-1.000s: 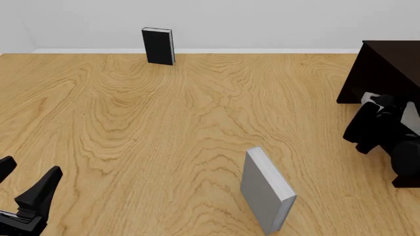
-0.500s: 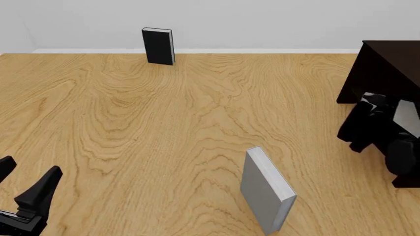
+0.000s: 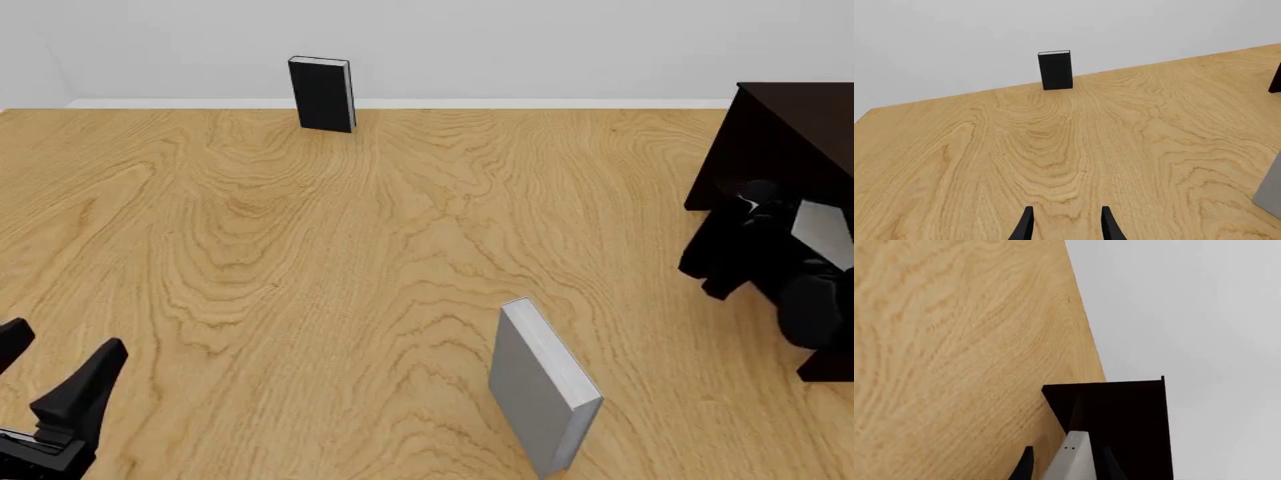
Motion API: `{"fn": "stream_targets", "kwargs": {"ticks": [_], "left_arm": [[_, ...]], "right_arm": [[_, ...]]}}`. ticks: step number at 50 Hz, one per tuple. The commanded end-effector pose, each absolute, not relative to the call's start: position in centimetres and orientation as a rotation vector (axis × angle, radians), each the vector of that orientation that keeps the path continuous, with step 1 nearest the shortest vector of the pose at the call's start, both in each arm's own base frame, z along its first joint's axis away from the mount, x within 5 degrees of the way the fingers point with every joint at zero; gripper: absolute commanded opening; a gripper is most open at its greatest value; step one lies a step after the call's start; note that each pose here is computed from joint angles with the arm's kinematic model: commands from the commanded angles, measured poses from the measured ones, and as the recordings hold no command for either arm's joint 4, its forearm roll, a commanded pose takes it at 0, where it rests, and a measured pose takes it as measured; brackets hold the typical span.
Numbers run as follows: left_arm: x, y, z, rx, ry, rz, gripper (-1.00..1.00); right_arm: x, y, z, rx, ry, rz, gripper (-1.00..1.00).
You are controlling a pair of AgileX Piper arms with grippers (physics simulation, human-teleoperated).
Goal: Pick up the book on the right and place it on the cabinet shelf.
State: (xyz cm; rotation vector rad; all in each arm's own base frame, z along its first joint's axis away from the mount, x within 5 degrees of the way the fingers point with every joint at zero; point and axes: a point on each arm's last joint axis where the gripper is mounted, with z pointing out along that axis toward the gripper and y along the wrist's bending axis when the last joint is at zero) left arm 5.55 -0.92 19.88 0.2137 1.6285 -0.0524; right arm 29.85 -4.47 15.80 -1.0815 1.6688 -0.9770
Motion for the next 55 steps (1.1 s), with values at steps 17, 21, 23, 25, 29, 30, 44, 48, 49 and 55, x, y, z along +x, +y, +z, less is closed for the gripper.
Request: {"fn": "stream_targets", "kwargs": {"ticks": [17, 21, 23, 25, 29, 30, 44, 48, 49, 55], "left_arm": [[5.5, -0.9, 19.9, 0.218, 1.629, -0.054, 1.00], [5.5, -0.9, 19.9, 0.219, 1.629, -0.054, 1.00], [5.5, -0.9, 19.9, 0.218, 1.629, -0.055, 1.00], [5.5, -1.0, 19.9, 0.222, 1.630, -0.055, 1.00], [5.5, -1.0, 19.9, 0.222, 1.630, -0.056, 1.00], [5.5, -1.0, 19.9, 0.222, 1.631, -0.056, 1.00], [5.5, -1.0, 19.9, 0.227, 1.630, -0.053, 1.00], [5.5, -1.0, 19.8, 0.229, 1.631, -0.053, 1.00], [5.5, -1.0, 19.8, 0.229, 1.631, -0.053, 1.00], [5.5, -1.0, 19.8, 0.229, 1.631, -0.053, 1.00]], "right_arm": [[28.5, -5.2, 16.4, -1.065, 1.676, -1.015, 1.00], [28.3, -5.4, 16.3, -1.064, 1.680, -1.020, 1.00], [28.1, -5.5, 16.5, -1.059, 1.680, -1.025, 1.00], [28.0, -5.6, 16.6, -1.058, 1.680, -1.032, 1.00], [27.7, -5.8, 16.6, -1.053, 1.686, -1.038, 1.00], [27.7, -5.9, 16.6, -1.051, 1.686, -1.040, 1.00], [27.1, -6.5, 16.6, -1.028, 1.706, -1.057, 1.00], [26.8, -6.8, 16.7, -1.016, 1.713, -1.066, 1.00], [26.8, -6.9, 16.7, -1.016, 1.712, -1.067, 1.00], [26.6, -7.2, 16.7, -0.999, 1.721, -1.077, 1.00]]}}
